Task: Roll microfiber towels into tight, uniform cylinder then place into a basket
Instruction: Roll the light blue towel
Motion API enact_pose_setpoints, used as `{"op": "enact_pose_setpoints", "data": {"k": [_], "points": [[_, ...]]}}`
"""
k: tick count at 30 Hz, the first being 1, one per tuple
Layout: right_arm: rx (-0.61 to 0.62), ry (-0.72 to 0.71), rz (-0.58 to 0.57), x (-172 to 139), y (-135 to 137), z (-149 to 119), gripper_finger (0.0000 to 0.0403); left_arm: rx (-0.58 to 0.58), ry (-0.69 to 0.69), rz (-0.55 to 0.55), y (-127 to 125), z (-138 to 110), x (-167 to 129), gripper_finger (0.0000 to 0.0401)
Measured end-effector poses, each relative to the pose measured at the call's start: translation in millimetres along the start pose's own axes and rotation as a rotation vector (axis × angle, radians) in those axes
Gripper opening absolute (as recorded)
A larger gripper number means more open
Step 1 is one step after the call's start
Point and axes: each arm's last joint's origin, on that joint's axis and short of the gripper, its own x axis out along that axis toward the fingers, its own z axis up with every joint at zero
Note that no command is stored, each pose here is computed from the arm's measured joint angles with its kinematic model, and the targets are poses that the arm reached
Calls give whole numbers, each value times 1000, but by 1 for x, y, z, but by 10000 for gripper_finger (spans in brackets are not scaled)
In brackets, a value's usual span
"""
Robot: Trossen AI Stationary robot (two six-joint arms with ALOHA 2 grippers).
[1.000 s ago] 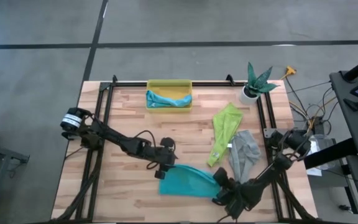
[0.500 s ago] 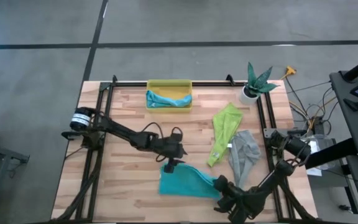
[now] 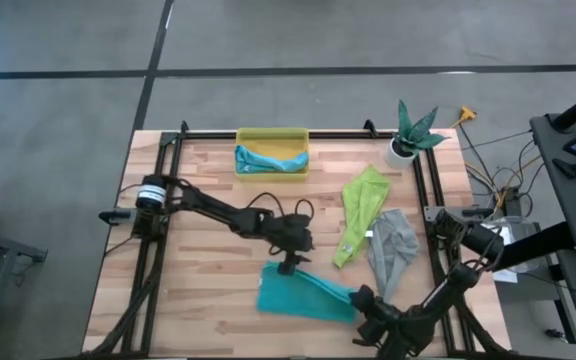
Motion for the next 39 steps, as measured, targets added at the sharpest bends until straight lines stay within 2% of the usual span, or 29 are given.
{"op": "enact_pose_setpoints", "data": {"k": [8,14,26,33,39], "points": [[-22,-31,-96,-10,6,0,22,-39,101,-11,-1,-17,9,169],[17,-20,-95,-10,7,-3,22,-59,117,-35,-9,-17,6,169],[70,-11,-97,-7,9,-8,22,-30,162,-106,-51,-17,7,169],[68,-5,-88,-6,10,-9,22,-37,173,-125,-57,-16,2,169],[126,10,-62,-4,12,-13,22,-69,179,-134,-61,-14,-1,169]]}}
